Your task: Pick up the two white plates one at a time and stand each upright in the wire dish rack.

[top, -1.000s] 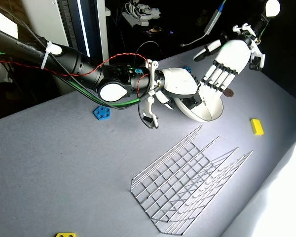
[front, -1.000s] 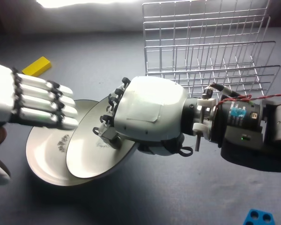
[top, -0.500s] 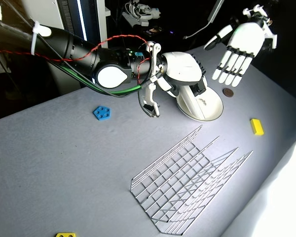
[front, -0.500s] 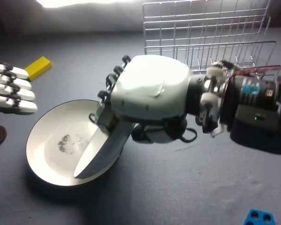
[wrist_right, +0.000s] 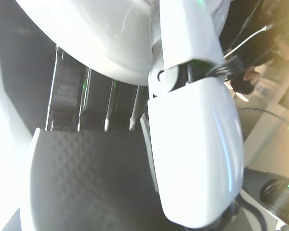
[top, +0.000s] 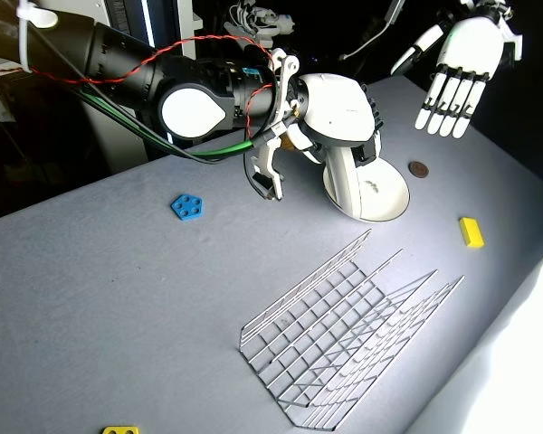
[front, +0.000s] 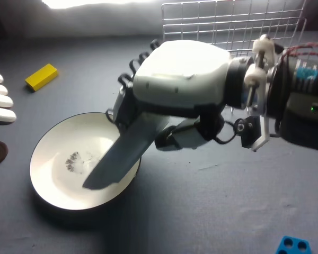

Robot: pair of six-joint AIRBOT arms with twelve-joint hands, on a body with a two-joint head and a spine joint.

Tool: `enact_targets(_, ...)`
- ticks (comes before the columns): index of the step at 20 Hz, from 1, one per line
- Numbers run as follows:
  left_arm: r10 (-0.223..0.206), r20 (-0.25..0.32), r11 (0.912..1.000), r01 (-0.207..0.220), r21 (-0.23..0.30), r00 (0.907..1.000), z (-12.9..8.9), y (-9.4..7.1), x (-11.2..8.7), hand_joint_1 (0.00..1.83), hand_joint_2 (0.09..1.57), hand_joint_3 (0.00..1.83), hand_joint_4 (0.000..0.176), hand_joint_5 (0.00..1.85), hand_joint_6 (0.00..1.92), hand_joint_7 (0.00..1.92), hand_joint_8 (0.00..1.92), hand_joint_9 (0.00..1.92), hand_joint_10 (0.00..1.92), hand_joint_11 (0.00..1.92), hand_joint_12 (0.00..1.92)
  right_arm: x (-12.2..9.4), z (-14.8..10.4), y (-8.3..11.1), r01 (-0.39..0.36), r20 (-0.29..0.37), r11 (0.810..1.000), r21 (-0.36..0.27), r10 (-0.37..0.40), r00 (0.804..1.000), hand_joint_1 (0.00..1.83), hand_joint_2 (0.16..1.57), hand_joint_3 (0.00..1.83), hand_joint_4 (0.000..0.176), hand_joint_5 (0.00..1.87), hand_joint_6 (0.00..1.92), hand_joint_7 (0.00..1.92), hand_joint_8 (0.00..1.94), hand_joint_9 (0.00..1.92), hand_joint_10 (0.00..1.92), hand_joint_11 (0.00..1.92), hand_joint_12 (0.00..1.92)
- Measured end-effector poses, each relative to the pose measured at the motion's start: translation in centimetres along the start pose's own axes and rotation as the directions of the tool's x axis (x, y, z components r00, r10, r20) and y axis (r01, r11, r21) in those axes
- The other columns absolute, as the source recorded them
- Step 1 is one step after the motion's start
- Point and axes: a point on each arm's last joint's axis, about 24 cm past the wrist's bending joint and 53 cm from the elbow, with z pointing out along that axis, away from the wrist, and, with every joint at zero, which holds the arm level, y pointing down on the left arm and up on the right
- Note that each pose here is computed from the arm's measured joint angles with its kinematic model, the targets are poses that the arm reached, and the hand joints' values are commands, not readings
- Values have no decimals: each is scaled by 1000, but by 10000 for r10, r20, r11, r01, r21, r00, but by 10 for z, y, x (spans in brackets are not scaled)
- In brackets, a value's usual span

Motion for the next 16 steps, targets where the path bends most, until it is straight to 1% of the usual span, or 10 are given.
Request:
enact_targets(1, -66, -21, 9999, 67, 120, 10000, 2, -4, 1, 0, 1066, 3, 0, 78, 9, 74, 9, 61, 9, 21, 12, -5, -1, -1, -359, 33, 9993, 102, 359, 9994, 1501, 1041, 0, 0, 1049, 804, 1155, 569, 1140, 721, 865, 1414)
enact_targets(2, -98, -39, 9998, 99, 182, 9999, 3, -7, 2, 0, 1068, 3, 0, 75, 7, 72, 7, 57, 7, 16, 10, -9, -1, -2, -632, 68, 9979, 171, 631, 9980, 1500, 1051, 1, 0, 1016, 851, 1115, 631, 1137, 741, 842, 1442)
enact_targets(4, -113, -45, 9994, 114, 321, 9999, 2, -13, 2, 0, 1069, 4, 0, 73, 5, 77, 8, 62, 8, 22, 14, -17, -2, -1, -1167, 137, 9928, 281, 1164, 9931, 1500, 1054, 0, 0, 1016, 836, 1094, 673, 1157, 742, 819, 1457)
enact_targets(5, -143, -7, 9993, 143, 345, 9999, 2, -13, 1, 0, 1069, 4, 0, 48, 0, 39, 1, 20, 1, 4, 2, -20, -2, 0, -1543, 129, 9874, 358, 1539, 9880, 1500, 1053, 0, 0, 1026, 824, 1090, 683, 1155, 744, 821, 1454)
enact_targets(8, -329, 114, 9988, 325, 353, 9994, 2, -13, -2, 0, 1067, 2, 0, 78, 12, 66, 12, 47, 13, 13, 6, -28, -1, 6, -2121, 217, 9767, 339, 2115, 9771, 1500, 1051, 0, 0, 1039, 831, 1096, 684, 1119, 750, 847, 1430)
enact_targets(9, -364, 117, 9989, 360, 311, 9993, 0, -12, -2, 0, 1068, 2, 0, 80, 12, 69, 12, 49, 13, 15, 7, -34, -3, 5, -2760, 307, 9601, 449, 2748, 9610, 1500, 1051, 0, 0, 1040, 833, 1095, 686, 1118, 749, 847, 1429)
enact_targets(11, -373, 128, 9989, 369, 279, 9992, 0, -11, -2, 0, 1068, 2, 0, 80, 12, 69, 12, 49, 13, 15, 7, -39, -5, 3, -3047, 407, 9511, 499, 3029, 9521, 1500, 1051, 0, 0, 1040, 833, 1095, 686, 1118, 749, 847, 1429)
enact_targets(12, -365, 154, 9990, 361, 271, 9992, -1, -11, -3, 0, 1061, 0, 0, 99, 17, 92, 19, 69, 19, 35, 17, -44, -7, 3, -3257, 507, 9442, 482, 3234, 9449, 1499, 1055, 0, 0, 1022, 860, 1079, 700, 1120, 756, 847, 1432)
enact_targets(13, -338, 171, 9990, 333, 286, 9993, -1, -12, -4, 0, 1063, 0, 0, 80, 7, 71, 8, 48, 8, 6, 5, -52, -9, 5, -3447, 644, 9377, 431, 3417, 9376, 1499, 1056, 1, 0, 1028, 851, 1070, 710, 1124, 759, 836, 1440)
enact_targets(16, -303, 288, 9991, 294, 318, 9991, -1, -13, -7, 0, 1071, 2, 0, 88, 7, 87, 10, 62, 10, 15, 7, -69, -15, 6, -4146, 1006, 9097, 235, 4104, 9063, 1501, 1052, 0, 0, 1036, 826, 1075, 712, 1130, 757, 848, 1424)
